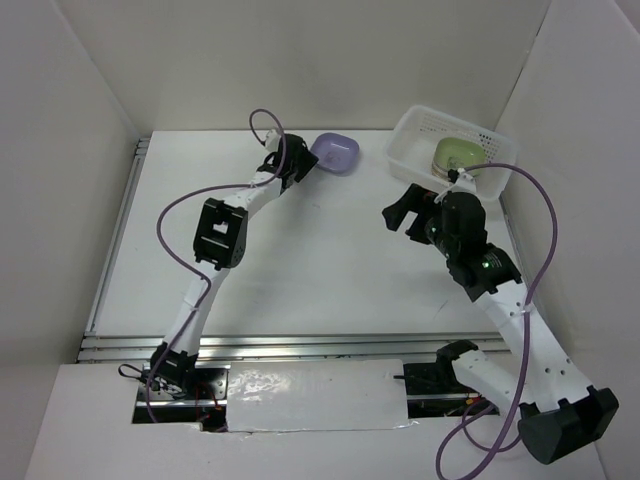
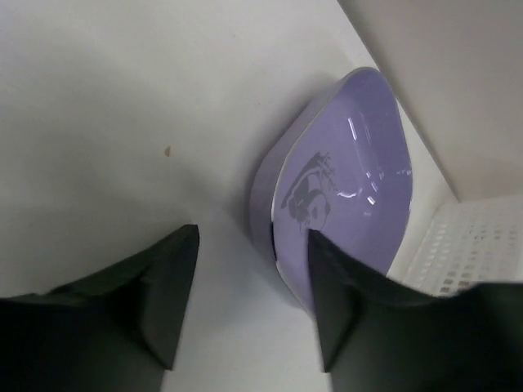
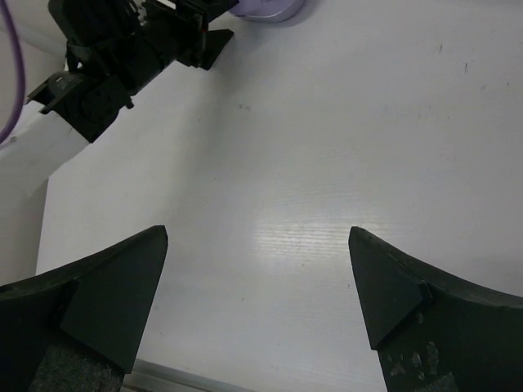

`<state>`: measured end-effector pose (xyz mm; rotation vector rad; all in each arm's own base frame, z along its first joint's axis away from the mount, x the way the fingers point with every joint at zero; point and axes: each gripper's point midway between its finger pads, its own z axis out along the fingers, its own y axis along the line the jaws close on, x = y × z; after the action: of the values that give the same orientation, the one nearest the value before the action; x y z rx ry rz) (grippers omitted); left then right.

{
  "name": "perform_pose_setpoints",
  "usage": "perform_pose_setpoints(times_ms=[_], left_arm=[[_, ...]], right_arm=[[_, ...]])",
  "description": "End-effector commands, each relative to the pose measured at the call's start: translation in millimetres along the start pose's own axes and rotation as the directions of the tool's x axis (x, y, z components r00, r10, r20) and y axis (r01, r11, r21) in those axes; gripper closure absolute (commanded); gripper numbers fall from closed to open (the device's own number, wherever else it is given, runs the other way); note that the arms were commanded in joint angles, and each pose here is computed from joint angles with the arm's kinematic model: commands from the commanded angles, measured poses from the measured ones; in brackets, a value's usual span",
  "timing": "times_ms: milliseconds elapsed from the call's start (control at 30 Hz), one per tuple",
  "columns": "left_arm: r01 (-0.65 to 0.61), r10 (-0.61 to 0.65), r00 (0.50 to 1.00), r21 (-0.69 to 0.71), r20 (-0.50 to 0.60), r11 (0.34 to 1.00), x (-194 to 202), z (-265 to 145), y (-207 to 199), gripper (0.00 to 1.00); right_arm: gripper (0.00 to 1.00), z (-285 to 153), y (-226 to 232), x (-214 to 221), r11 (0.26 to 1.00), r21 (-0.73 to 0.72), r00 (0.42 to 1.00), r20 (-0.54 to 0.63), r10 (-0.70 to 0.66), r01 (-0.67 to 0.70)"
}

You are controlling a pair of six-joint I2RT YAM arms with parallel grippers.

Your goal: Place the plates into the plastic bin on the countertop

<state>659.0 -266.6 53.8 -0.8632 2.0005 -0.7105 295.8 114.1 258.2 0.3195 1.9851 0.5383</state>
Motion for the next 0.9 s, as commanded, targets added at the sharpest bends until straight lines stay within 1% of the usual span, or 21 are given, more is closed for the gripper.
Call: perform_pose_setpoints(times_ms=[0, 33, 100, 133, 167, 233, 267, 333, 367, 400, 433, 467, 500, 533, 567, 633, 667, 800, 867], left_arm=[[-0.033, 0.030, 0.999, -0.095, -0.036, 0.995, 27, 21, 43, 0.40], [-0.038, 0.033, 0.998, -0.088, -0.058, 0.995, 32, 22, 44, 0.62], [-0.034, 0.029, 0.997, -0.077, -0.069, 0.996, 34, 24, 47, 0.78], [-0.036, 0.031, 0.996, -0.067, -0.078, 0.997, 36, 22, 46, 0.93], [-0.040, 0.034, 0.996, -0.069, -0.088, 0.997, 36, 16, 46, 0.99], [-0.060, 0.054, 0.995, -0.078, -0.080, 0.995, 29, 5, 44, 1.00], [-0.080, 0.074, 0.995, -0.084, -0.062, 0.993, 18, -16, 34, 1.00], [-0.155, 0.151, 0.987, -0.106, -0.048, 0.982, 7, -49, 28, 1.00], [-0.203, 0.200, 0.979, -0.108, -0.031, 0.973, 2, -86, 20, 1.00], [-0.238, 0.236, 0.971, -0.096, -0.027, 0.967, 0, -108, 13, 1.00], [-0.298, 0.296, 0.955, -0.081, -0.029, 0.951, 0, -126, 9, 1.00], [-0.333, 0.330, 0.943, -0.076, -0.043, 0.940, 4, -147, 9, 1.00], [-0.367, 0.364, 0.930, -0.073, -0.051, 0.927, 10, -181, 8, 1.00], [-0.390, 0.385, 0.920, -0.082, -0.068, 0.917, 14, -197, 14, 1.00], [-0.409, 0.403, 0.912, -0.067, -0.079, 0.910, 21, -226, 17, 1.00], [-0.420, 0.415, 0.906, -0.063, -0.079, 0.905, 27, -249, 24, 1.00], [-0.428, 0.423, 0.902, -0.053, -0.086, 0.902, 32, -268, 29, 1.00], [-0.438, 0.433, 0.894, -0.022, -0.116, 0.898, 41, -300, 35, 1.00], [-0.431, 0.430, 0.895, 0.016, -0.119, 0.902, 45, -314, 32, 1.00]], right_arm=[[0.00, -14, 12, -10, 0.998, -0.063, 0.998, 0.056, 0.009, -0.006], [0.00, -16, 14, -11, 0.997, -0.071, 0.998, 0.063, 0.010, -0.005], [0.00, -20, 13, -13, 0.997, -0.078, 0.997, 0.078, 0.010, -0.004], [0.00, -21, 13, -13, 0.997, -0.080, 0.997, 0.081, 0.010, -0.004], [0.00, -21, 13, -14, 0.997, -0.078, 0.997, 0.080, 0.009, -0.002], [0.00, -15, 14, -12, 0.996, -0.086, 0.998, 0.065, 0.004, 0.001], [0.00, -11, 14, -11, 0.996, -0.085, 0.998, 0.056, -0.004, 0.008], [0.00, 3, 17, -3, 0.995, -0.093, 1.000, 0.014, -0.022, 0.023], [0.00, 15, 17, 4, 0.996, -0.087, 0.999, -0.013, -0.039, 0.037], [0.00, 22, 23, 4, 0.994, -0.100, 0.999, -0.011, -0.051, 0.050], [0.00, 29, 31, 11, 0.992, -0.114, 0.997, -0.034, -0.066, 0.062], [0.00, 35, 34, 14, 0.992, -0.108, 0.996, -0.048, -0.074, 0.069], [0.00, 54, 35, 17, 0.994, -0.073, 0.994, -0.069, -0.082, 0.077], [0.00, 63, 35, 22, 0.996, -0.051, 0.993, -0.088, -0.081, 0.077], [0.00, 79, 39, 31, 0.997, -0.023, 0.990, -0.124, -0.070, 0.068], [0.00, 92, 41, 45, 0.999, -0.004, 0.985, -0.168, -0.047, 0.047], [0.00, 100, 45, 61, 1.000, 0.006, 0.977, -0.210, -0.018, 0.019], [0.01, 110, 62, 95, 0.999, -0.016, 0.968, -0.249, 0.040, -0.045], [0.04, 113, 68, 108, 0.997, -0.017, 0.964, -0.258, 0.068, -0.075]])
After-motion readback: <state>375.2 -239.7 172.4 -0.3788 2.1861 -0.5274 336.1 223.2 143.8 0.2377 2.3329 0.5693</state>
